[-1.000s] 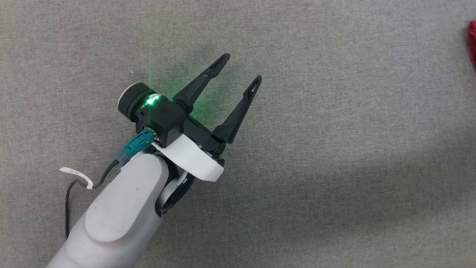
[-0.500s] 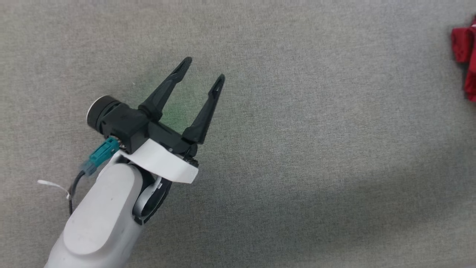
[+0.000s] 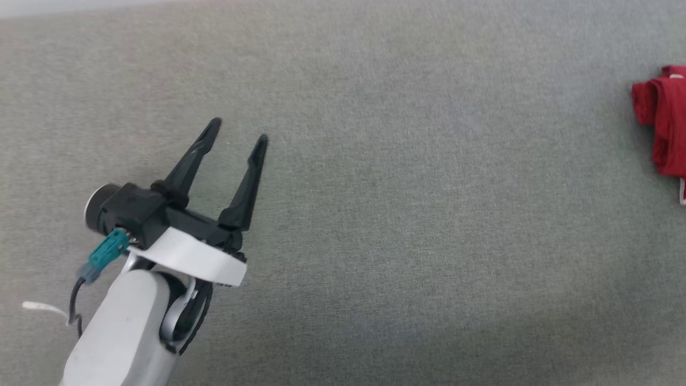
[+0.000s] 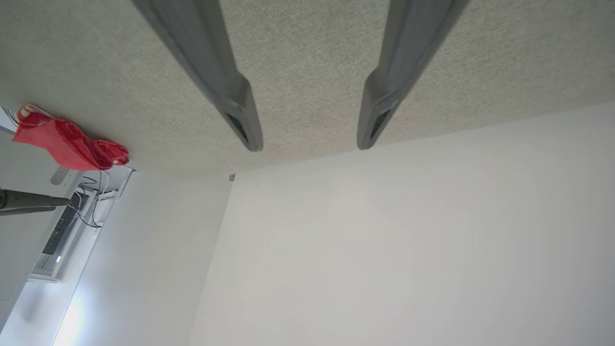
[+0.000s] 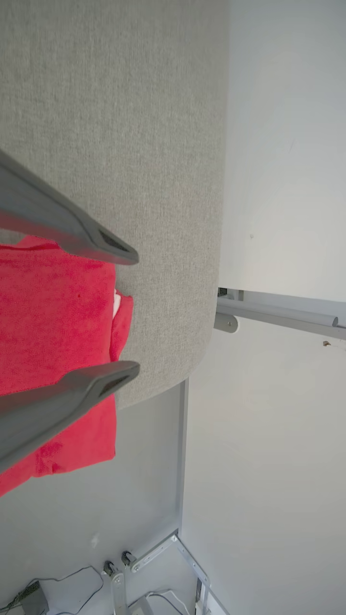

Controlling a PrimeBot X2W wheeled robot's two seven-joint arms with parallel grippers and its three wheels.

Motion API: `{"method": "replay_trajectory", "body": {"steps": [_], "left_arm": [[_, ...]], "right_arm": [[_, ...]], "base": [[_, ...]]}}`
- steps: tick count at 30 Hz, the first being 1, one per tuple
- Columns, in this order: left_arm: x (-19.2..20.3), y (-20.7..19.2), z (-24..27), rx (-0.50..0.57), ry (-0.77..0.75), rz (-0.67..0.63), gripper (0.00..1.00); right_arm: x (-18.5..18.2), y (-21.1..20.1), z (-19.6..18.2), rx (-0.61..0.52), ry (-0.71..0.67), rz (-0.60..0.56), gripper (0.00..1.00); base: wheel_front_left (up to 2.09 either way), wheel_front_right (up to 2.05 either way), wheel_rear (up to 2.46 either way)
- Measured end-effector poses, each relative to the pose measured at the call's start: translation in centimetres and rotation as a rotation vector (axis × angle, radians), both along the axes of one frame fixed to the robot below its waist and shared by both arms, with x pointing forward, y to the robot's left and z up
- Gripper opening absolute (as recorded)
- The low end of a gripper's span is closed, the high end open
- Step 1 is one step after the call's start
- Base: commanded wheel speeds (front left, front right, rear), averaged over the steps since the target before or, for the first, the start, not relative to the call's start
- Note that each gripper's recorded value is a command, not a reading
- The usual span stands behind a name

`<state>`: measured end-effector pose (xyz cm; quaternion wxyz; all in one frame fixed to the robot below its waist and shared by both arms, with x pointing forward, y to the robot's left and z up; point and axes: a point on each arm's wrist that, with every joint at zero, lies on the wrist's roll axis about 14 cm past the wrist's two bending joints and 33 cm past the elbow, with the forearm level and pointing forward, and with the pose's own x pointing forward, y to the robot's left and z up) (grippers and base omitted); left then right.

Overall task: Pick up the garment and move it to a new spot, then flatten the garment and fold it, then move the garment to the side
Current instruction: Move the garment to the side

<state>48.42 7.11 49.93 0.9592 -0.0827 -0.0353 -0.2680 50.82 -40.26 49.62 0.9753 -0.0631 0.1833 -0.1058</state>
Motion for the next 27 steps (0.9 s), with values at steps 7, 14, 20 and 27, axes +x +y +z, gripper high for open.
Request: {"method": "replay_trajectory", "body": {"steps": [7,14,20,27], "left_arm": [[-1.6,4.0,1.3,0.030,-0.024,0.113,1.00],[-3.7,8.0,2.2,0.034,-0.032,0.240,1.00],[-5.9,11.1,2.7,0.012,-0.035,0.350,1.00],[-7.9,12.9,3.0,0.001,-0.040,0.423,1.00]], "right_arm": [[0.0,4.0,1.2,0.043,-0.107,0.099,1.00],[-0.7,7.6,2.7,0.067,-0.231,0.189,1.00],[-2.1,9.8,3.3,0.087,-0.295,0.236,1.00],[-3.8,11.5,4.2,0.106,-0.359,0.265,1.00]], "base": [[0.00,0.00,0.00],[0.00,0.00,0.00],[0.00,0.00,0.00],[0.00,0.00,0.00]]}}
